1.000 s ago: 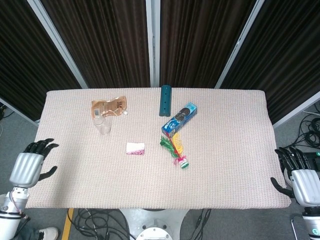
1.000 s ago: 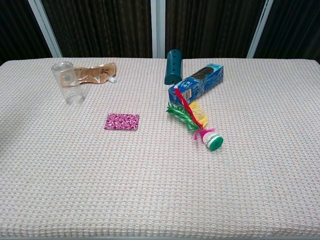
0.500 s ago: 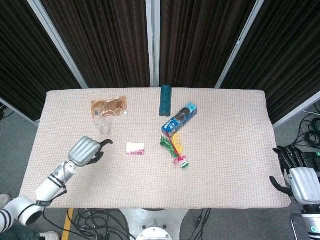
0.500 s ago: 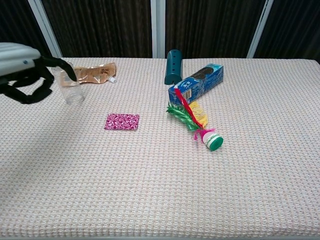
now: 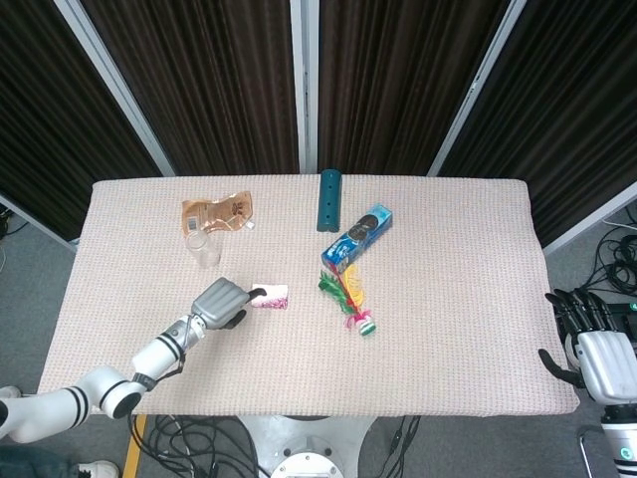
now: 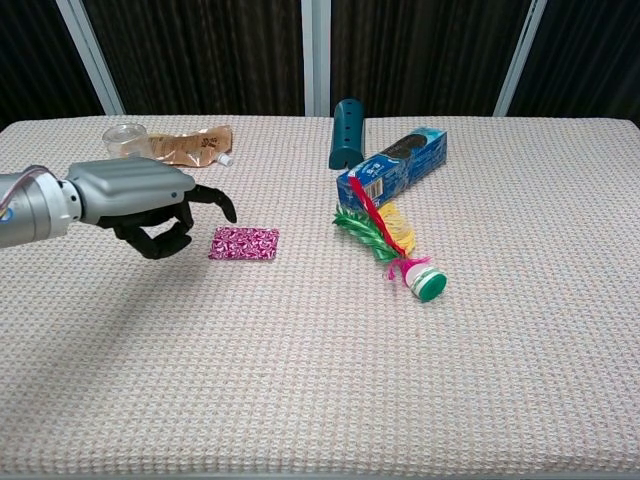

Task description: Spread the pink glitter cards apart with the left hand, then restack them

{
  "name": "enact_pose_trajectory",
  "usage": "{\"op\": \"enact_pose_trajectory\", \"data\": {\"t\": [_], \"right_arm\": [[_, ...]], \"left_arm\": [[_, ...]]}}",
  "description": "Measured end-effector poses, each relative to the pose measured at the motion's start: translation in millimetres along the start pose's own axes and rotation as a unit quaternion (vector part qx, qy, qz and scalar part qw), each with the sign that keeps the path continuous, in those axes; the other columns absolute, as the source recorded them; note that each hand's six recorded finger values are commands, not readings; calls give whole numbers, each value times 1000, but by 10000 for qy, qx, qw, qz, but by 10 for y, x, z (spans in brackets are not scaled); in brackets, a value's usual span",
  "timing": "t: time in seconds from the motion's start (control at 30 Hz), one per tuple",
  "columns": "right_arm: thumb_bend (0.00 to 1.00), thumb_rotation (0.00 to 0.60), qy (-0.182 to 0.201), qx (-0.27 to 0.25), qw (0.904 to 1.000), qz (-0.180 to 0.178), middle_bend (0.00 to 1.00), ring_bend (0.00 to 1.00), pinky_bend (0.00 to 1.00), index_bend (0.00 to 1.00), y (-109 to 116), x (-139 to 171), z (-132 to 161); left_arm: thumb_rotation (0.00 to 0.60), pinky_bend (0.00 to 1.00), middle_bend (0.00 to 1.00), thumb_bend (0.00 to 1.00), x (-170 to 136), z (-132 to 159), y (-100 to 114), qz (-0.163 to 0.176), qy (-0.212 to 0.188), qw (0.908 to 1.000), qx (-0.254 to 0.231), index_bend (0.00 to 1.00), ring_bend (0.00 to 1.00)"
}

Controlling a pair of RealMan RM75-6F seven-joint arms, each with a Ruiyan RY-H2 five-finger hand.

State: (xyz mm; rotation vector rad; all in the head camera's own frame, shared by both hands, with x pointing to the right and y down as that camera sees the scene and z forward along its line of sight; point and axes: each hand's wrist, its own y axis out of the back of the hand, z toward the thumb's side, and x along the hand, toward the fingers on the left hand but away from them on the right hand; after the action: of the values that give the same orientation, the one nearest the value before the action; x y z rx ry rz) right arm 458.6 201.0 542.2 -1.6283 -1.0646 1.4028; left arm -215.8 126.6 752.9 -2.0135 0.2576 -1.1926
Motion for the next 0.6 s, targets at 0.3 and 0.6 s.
{"op": "enact_pose_trajectory", "data": {"t": [0.3,0.6], "right_arm": [[185,589,-34,-5,10000,8,101,0,0,132,8,2,-33],[184,596,-92,1,10000,-16,102,0,0,131,34,11,-72]], "left_arm": [[600,963,885,590,235,-84,-75,-413,342,9985,70,254,923],[600,964,888,590,392,-52,-88,-648,455,9968,129,254,926]]}}
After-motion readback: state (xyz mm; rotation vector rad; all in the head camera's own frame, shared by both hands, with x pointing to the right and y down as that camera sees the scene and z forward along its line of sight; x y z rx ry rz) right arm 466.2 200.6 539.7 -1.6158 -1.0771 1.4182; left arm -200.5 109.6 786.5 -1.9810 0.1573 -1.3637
